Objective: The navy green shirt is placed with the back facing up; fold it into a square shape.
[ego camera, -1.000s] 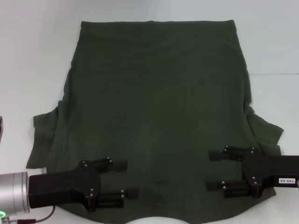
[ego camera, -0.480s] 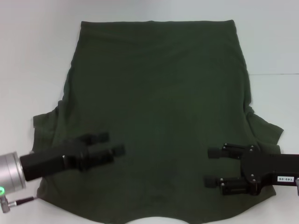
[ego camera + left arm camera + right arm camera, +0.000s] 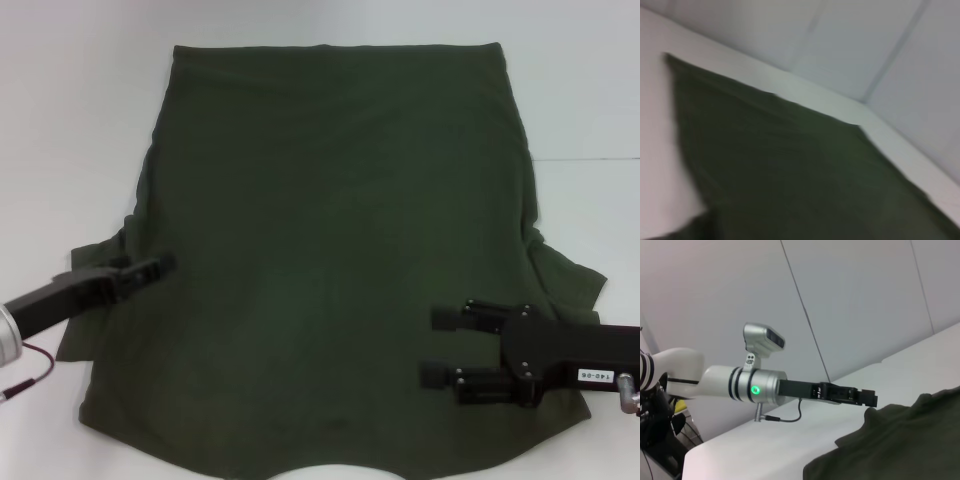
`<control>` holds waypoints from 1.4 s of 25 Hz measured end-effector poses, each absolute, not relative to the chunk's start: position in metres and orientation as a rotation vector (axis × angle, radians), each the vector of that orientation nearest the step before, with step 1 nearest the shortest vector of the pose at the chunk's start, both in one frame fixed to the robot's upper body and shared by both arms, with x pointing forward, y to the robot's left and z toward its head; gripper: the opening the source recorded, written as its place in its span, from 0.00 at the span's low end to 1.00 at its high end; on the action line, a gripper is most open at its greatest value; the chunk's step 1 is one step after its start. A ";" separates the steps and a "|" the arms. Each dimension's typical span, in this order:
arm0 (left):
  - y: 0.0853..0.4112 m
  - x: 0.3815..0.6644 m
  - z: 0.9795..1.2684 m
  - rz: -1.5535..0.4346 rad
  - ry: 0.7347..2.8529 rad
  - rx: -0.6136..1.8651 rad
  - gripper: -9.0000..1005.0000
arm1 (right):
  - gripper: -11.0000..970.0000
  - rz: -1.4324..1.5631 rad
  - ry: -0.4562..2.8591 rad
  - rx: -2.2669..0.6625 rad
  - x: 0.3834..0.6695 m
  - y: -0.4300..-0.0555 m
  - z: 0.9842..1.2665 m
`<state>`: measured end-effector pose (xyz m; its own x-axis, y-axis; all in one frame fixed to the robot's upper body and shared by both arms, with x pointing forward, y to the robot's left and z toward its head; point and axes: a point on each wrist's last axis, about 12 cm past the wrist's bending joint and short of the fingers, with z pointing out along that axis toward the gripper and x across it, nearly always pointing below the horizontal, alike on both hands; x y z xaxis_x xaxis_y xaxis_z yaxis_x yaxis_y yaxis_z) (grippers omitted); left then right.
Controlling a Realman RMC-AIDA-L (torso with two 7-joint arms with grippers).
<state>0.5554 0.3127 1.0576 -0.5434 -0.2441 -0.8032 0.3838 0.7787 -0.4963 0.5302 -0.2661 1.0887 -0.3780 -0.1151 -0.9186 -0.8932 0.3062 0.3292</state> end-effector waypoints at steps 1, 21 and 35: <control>0.316 0.558 1.057 -0.776 2.001 0.073 0.87 | 0.94 1.160 1.726 -0.913 0.530 -0.264 1.088; 0.327 0.568 1.035 -0.551 2.112 -0.104 0.87 | 0.94 1.163 1.723 -0.899 0.536 -0.258 1.091; 0.321 0.570 1.033 -0.532 2.132 -0.054 0.84 | 0.94 1.161 1.732 -0.893 0.537 -0.260 1.091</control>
